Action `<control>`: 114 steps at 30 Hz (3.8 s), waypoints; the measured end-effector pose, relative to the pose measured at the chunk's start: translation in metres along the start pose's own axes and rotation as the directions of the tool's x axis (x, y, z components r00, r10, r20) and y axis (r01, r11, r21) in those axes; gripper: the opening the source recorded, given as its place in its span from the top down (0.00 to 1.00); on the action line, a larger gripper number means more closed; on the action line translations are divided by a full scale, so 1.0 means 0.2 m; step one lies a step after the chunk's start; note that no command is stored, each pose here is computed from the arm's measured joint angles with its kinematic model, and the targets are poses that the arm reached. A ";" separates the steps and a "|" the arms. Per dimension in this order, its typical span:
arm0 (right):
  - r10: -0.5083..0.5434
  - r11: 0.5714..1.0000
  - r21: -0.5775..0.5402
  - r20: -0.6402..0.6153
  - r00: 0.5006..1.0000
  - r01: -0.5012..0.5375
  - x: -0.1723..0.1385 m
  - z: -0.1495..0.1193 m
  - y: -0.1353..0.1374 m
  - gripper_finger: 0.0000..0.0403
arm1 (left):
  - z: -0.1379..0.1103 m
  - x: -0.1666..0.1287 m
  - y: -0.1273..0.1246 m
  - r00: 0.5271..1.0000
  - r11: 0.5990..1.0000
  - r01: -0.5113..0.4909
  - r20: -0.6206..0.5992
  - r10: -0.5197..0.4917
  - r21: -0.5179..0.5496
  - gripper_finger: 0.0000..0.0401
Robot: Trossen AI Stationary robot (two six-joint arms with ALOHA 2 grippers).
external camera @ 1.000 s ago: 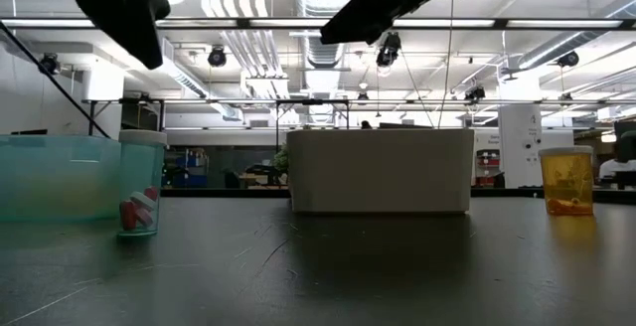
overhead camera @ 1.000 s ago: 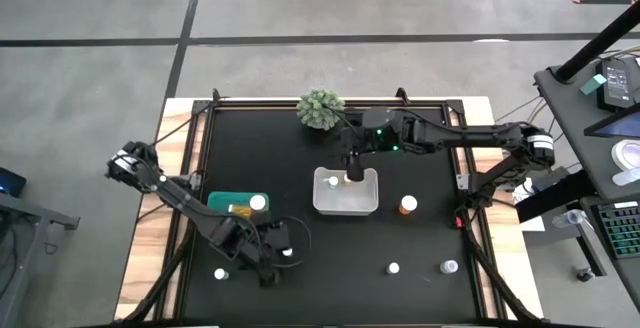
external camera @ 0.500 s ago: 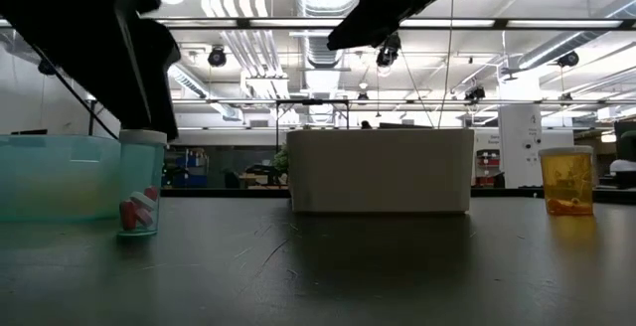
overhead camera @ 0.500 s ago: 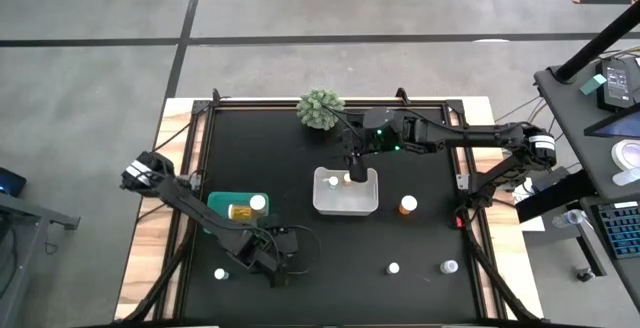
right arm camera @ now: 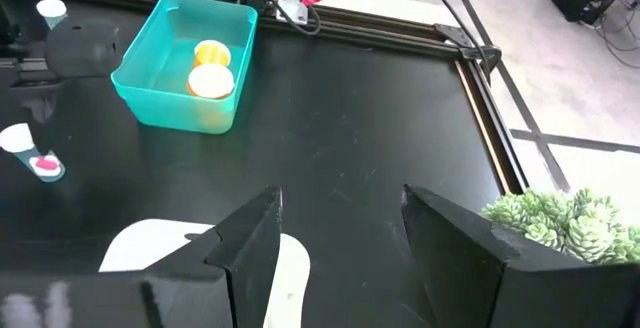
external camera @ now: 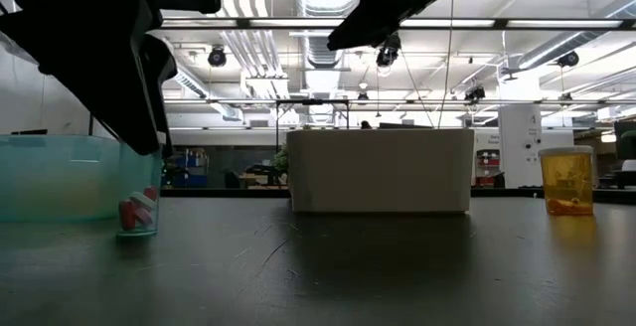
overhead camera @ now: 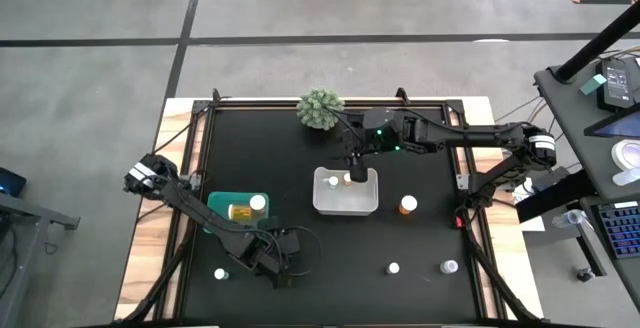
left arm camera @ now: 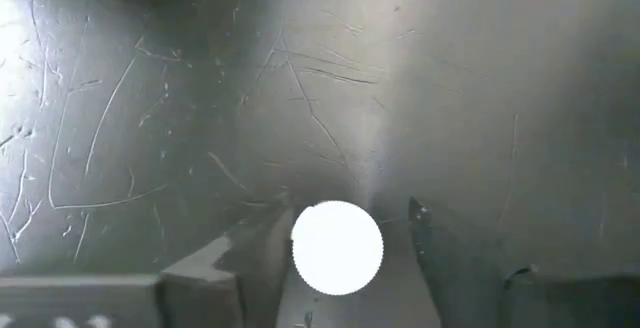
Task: Pick and place medicine bottles into bin by pill shape (circle, oval)
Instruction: Put the blue tablet bottle into the white bin
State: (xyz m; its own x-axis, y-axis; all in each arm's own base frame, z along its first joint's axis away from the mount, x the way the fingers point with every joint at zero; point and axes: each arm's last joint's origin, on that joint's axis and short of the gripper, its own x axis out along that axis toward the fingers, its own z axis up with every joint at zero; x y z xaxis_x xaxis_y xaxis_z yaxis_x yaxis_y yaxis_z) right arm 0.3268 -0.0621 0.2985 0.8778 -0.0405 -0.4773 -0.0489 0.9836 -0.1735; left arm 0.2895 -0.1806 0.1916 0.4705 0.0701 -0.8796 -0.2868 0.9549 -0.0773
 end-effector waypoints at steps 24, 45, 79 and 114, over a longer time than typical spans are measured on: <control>0.043 0.997 0.064 -0.157 0.987 -0.033 -0.06 -0.09 0.03 0.50 | 0.17 -0.18 0.11 0.998 0.998 0.019 0.058 -0.023 0.068 0.75; 0.017 0.993 0.119 -0.163 0.987 0.003 -0.41 -0.21 0.08 0.50 | 0.84 -0.36 0.66 0.966 0.884 -0.052 0.249 -0.075 0.464 0.76; -0.015 0.993 0.112 -0.234 0.972 0.042 -0.39 -0.34 0.02 0.50 | 0.96 0.17 0.73 0.986 0.928 0.084 0.104 -0.130 0.362 0.76; -0.092 0.975 0.201 -0.023 0.995 0.095 -0.35 -0.30 -0.01 0.50 | -0.39 -0.55 0.99 0.966 0.819 -0.182 -0.253 0.047 -0.544 0.76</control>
State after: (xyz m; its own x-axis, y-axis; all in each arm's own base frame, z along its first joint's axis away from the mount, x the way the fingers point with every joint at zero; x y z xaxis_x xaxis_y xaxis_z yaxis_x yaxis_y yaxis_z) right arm 0.2376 -0.0711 0.2802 0.8673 -0.1351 -0.4791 0.1313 0.9905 -0.0416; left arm 0.1155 -0.0224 0.2369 0.2302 0.0396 -0.9723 -0.7745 0.6124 -0.1584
